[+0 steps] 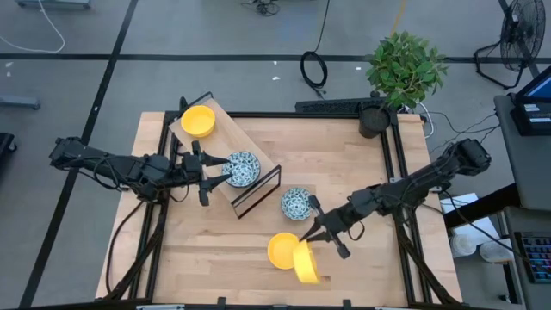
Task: Pick & Place Mini bowls
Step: Stack the right yellow bowl on the yellow bowl on the shelf
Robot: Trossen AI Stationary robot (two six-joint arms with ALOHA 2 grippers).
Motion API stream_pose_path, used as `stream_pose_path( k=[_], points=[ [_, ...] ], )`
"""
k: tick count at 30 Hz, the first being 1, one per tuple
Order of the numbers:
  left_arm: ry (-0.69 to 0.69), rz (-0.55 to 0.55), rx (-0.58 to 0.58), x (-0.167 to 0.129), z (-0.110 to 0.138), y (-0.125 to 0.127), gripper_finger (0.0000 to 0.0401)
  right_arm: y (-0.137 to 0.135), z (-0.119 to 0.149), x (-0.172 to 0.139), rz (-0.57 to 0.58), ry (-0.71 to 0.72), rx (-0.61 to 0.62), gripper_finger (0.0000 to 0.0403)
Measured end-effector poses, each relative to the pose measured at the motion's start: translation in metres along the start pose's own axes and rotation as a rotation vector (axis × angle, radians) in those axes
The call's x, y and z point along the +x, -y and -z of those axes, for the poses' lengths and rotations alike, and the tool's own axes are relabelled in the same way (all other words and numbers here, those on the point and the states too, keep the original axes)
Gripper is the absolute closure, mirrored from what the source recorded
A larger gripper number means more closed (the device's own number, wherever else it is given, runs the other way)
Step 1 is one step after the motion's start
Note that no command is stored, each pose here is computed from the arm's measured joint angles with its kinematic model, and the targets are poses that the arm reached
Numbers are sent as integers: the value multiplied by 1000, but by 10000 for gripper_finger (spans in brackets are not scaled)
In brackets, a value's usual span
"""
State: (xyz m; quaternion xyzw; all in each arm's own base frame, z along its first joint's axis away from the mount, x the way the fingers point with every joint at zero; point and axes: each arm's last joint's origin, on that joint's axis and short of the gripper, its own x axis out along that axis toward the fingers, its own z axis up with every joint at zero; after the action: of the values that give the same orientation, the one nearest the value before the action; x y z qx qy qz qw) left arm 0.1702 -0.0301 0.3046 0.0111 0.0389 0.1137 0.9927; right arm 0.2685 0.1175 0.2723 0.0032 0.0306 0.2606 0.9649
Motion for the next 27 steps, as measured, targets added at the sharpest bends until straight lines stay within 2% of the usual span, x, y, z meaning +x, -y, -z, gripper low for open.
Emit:
stream_pose_path(
  k=[8, 22, 27],
  points=[
    [-1, 0, 0, 0, 0, 0, 192, 17, -2, -3, 274, 28, -22, 403],
    [0, 0, 0, 0, 0, 0, 192, 42, -10, -11, 606, 96, -56, 403],
    [0, 0, 0, 0, 0, 0, 192, 53, -12, -16, 765, 127, -32, 403]
  ],
)
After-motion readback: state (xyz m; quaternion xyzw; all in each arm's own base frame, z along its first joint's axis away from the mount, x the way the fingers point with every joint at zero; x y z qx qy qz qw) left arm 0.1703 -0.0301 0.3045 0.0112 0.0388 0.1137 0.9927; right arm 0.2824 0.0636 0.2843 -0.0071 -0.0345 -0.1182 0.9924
